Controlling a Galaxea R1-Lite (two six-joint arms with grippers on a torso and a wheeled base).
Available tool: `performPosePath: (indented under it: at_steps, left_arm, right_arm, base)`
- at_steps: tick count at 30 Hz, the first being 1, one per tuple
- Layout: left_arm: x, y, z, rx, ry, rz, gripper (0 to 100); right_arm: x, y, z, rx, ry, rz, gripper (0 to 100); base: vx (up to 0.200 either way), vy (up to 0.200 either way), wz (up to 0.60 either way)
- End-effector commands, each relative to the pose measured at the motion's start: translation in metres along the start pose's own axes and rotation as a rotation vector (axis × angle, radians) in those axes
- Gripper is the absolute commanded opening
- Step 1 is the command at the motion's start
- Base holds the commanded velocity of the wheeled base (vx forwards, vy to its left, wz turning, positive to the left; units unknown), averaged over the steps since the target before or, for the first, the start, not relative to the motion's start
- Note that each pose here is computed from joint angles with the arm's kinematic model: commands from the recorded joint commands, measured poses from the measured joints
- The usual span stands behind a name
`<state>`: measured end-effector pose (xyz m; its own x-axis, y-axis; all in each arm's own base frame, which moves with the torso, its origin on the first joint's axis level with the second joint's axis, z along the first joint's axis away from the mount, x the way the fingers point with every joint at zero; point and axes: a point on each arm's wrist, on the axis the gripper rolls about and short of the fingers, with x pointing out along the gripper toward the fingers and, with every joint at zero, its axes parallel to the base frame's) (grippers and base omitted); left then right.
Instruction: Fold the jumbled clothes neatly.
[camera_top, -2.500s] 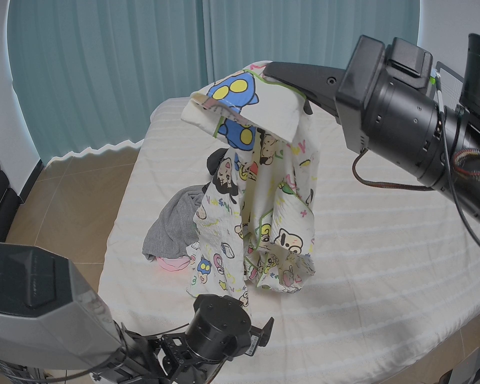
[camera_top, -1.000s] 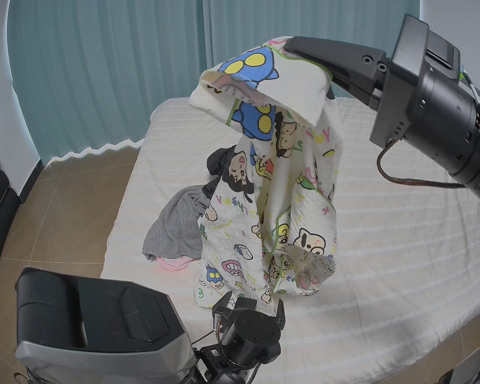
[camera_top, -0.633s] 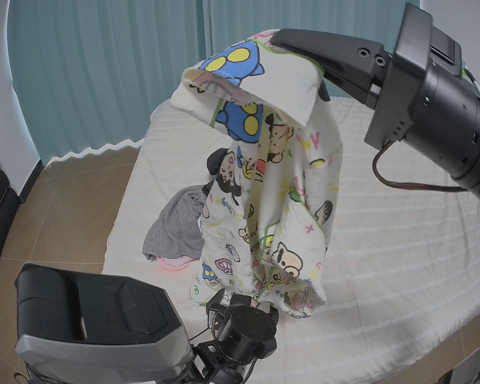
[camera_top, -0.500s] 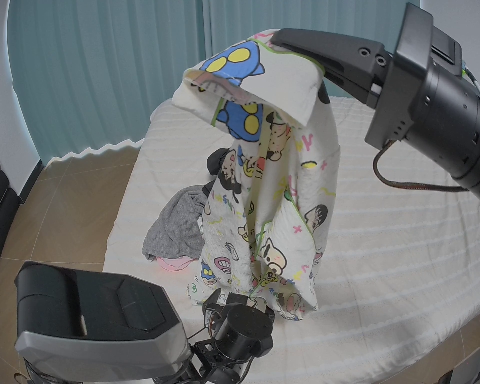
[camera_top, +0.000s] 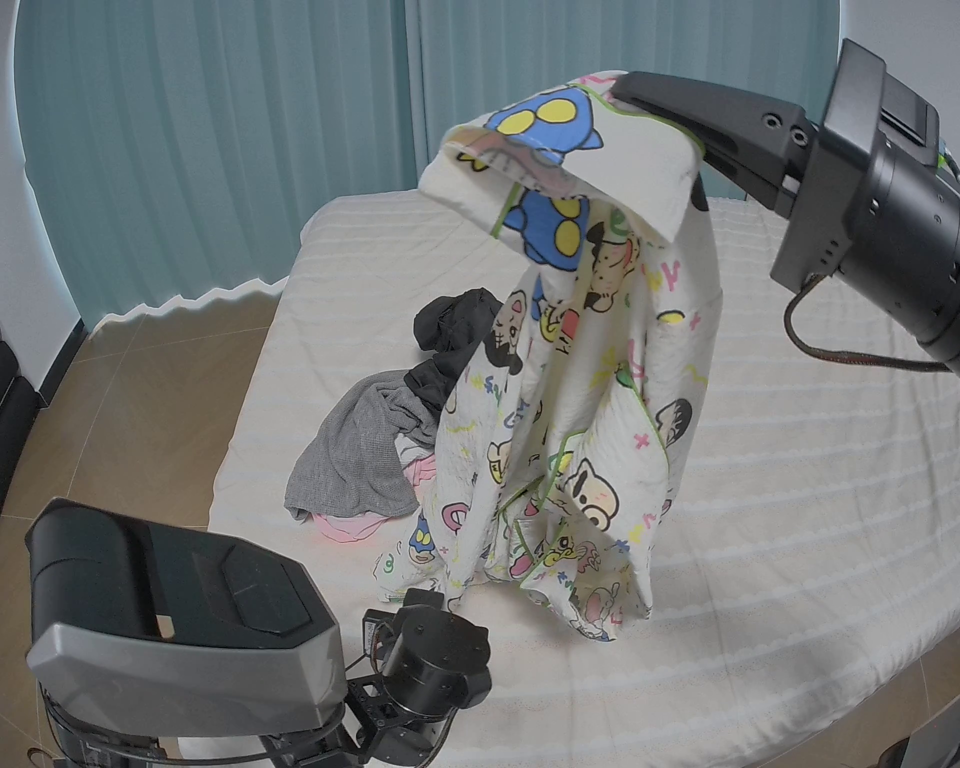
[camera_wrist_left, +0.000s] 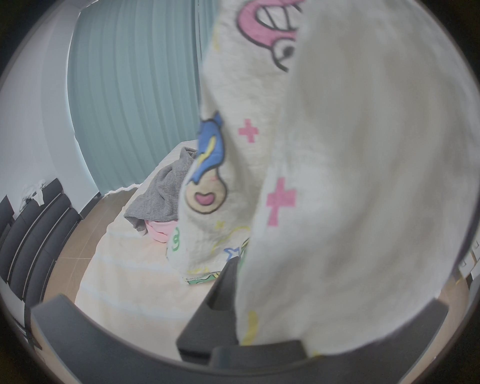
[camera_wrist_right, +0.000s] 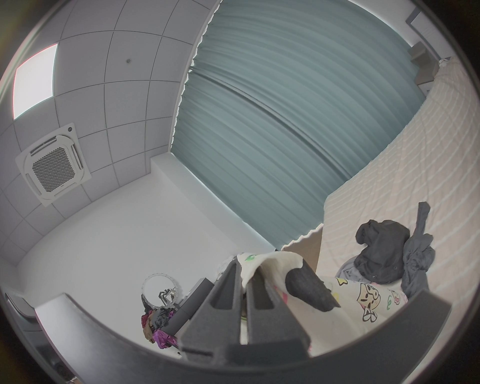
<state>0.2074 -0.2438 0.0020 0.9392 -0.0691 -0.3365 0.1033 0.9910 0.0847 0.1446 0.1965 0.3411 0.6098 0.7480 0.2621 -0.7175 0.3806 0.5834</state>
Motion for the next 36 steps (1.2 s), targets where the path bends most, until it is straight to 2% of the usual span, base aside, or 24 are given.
performPosePath:
  at_steps: [1,3,7,8,10,11,12,14,15,16,18,19,22,24,30,33,36]
  left_arm:
    - [-0.013,0.017,-0.001,0.02,0.001,-0.001,0]
    - [-0.023,0.027,0.0,0.029,-0.015,-0.016,0]
    - [-0.03,0.039,0.023,-0.047,-0.116,-0.044,0]
    - [-0.029,0.051,0.04,-0.06,-0.171,-0.011,0]
    - [-0.028,0.066,0.057,-0.055,-0.218,0.036,0]
    - [-0.028,0.067,0.058,-0.056,-0.221,0.038,0]
    - [-0.032,0.079,0.078,-0.09,-0.281,0.04,0]
    - [-0.035,0.091,0.099,-0.127,-0.35,0.022,0]
    - [-0.035,0.091,0.099,-0.127,-0.35,0.022,0]
    - [-0.036,0.104,0.119,-0.125,-0.423,0.035,0]
    - [-0.034,0.111,0.135,-0.135,-0.476,0.064,0]
    - [-0.032,0.119,0.158,-0.167,-0.556,0.102,0]
    - [-0.034,0.126,0.197,-0.234,-0.674,0.126,0]
    - [-0.039,0.128,0.211,-0.248,-0.698,0.13,0]
    - [-0.083,0.143,0.279,-0.305,-0.801,0.122,0]
    - [-0.105,0.151,0.299,-0.305,-0.818,0.109,0]
    - [-0.124,0.159,0.307,-0.285,-0.823,0.068,0]
  right_arm:
    - [-0.011,-0.014,0.011,-0.02,-0.039,-0.054,0]
    - [-0.018,-0.022,0.014,-0.031,-0.05,-0.087,0]
    - [-0.031,-0.035,0.014,-0.043,-0.054,-0.143,0]
    - [-0.037,-0.043,0.015,-0.05,-0.062,-0.179,0]
    - [-0.046,-0.051,0.019,-0.062,-0.078,-0.221,0]
    - [-0.047,-0.052,0.019,-0.063,-0.081,-0.224,0]
    - [-0.054,-0.058,0.023,-0.07,-0.098,-0.264,0]
    - [-0.061,-0.066,0.026,-0.08,-0.113,-0.305,0]
    - [-0.061,-0.066,0.026,-0.08,-0.113,-0.305,0]
    - [-0.069,-0.07,0.03,-0.09,-0.13,-0.326,0]
    - [-0.073,-0.069,0.034,-0.096,-0.147,-0.328,0]
    - [-0.075,-0.069,0.041,-0.104,-0.171,-0.331,0]
    - [-0.079,-0.066,0.049,-0.12,-0.204,-0.331,0]
    - [-0.081,-0.063,0.051,-0.123,-0.217,-0.325,0]
    - [-0.089,-0.047,0.065,-0.139,-0.278,-0.281,0]
    - [-0.092,-0.035,0.075,-0.149,-0.318,-0.243,0]
    - [-0.091,-0.028,0.082,-0.159,-0.341,-0.219,0]
  base:
    - [0.0,0.0,0.0]
    - [0.0,0.0,0.0]
    - [0.0,0.0,0.0]
    - [0.0,0.0,0.0]
    - [0.0,0.0,0.0]
    - [0.0,0.0,0.0]
    - [0.0,0.0,0.0]
    - [0.0,0.0,0.0]
    - [0.0,0.0,0.0]
    - [0.0,0.0,0.0]
    - [0.0,0.0,0.0]
    - [0.0,0.0,0.0]
    - [0.0,0.0,0.0]
    - [0.0,0.0,0.0]
    - [0.0,0.0,0.0]
    - [0.0,0.0,0.0]
    - [0.0,0.0,0.0]
